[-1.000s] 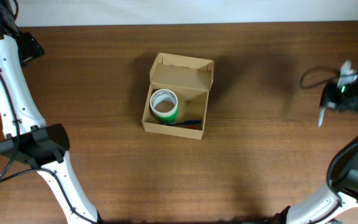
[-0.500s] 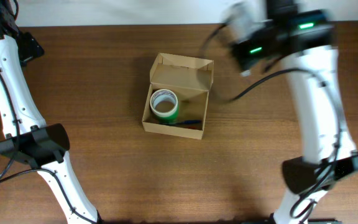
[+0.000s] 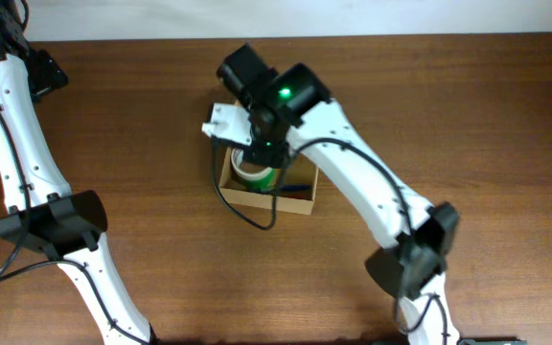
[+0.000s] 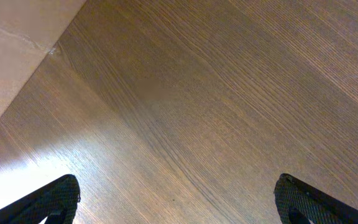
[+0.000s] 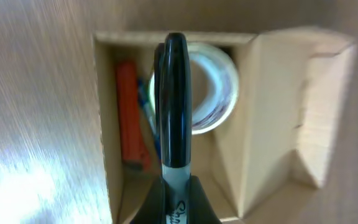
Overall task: Pack container
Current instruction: 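Carry the black marker with the right gripper into the box, then release the black marker and withdraw the right gripper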
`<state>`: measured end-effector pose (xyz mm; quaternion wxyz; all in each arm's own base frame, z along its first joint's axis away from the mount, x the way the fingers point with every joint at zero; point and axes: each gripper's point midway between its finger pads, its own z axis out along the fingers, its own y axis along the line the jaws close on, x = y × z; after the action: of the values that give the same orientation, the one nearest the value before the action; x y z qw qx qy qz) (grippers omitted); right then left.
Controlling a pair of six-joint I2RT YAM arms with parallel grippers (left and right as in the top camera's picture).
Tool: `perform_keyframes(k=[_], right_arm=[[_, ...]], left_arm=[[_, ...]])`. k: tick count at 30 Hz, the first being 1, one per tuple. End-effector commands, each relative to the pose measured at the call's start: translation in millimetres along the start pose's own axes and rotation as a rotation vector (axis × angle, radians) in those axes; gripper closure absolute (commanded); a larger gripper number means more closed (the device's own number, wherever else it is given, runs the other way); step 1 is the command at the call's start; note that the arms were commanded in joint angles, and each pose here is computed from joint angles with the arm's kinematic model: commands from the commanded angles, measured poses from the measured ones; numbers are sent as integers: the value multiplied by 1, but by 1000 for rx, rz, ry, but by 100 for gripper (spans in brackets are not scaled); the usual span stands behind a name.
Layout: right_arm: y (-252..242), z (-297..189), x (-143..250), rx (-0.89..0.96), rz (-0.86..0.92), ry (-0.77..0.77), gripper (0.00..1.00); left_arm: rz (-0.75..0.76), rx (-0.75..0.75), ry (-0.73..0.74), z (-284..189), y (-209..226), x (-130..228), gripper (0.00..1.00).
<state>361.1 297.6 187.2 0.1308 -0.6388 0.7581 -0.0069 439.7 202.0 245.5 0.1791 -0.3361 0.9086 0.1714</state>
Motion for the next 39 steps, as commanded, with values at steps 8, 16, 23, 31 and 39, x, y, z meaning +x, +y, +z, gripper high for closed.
perform_keyframes(k=[8, 16, 23, 31, 39], right_arm=[[13, 43, 18, -120, -7, 105, 96], [31, 68, 15, -220, 1, 92, 96], [45, 92, 28, -273, 9, 133, 96], [61, 110, 39, -329, 16, 162, 96], [56, 108, 38, -306, 13, 160, 58]], left_arm=[[-25, 6, -22, -12, 7, -2, 0], [-25, 6, -22, -12, 7, -2, 0], [-25, 6, -22, -12, 7, -2, 0], [-25, 6, -22, -12, 7, -2, 0], [-25, 6, -23, -12, 7, -2, 0]])
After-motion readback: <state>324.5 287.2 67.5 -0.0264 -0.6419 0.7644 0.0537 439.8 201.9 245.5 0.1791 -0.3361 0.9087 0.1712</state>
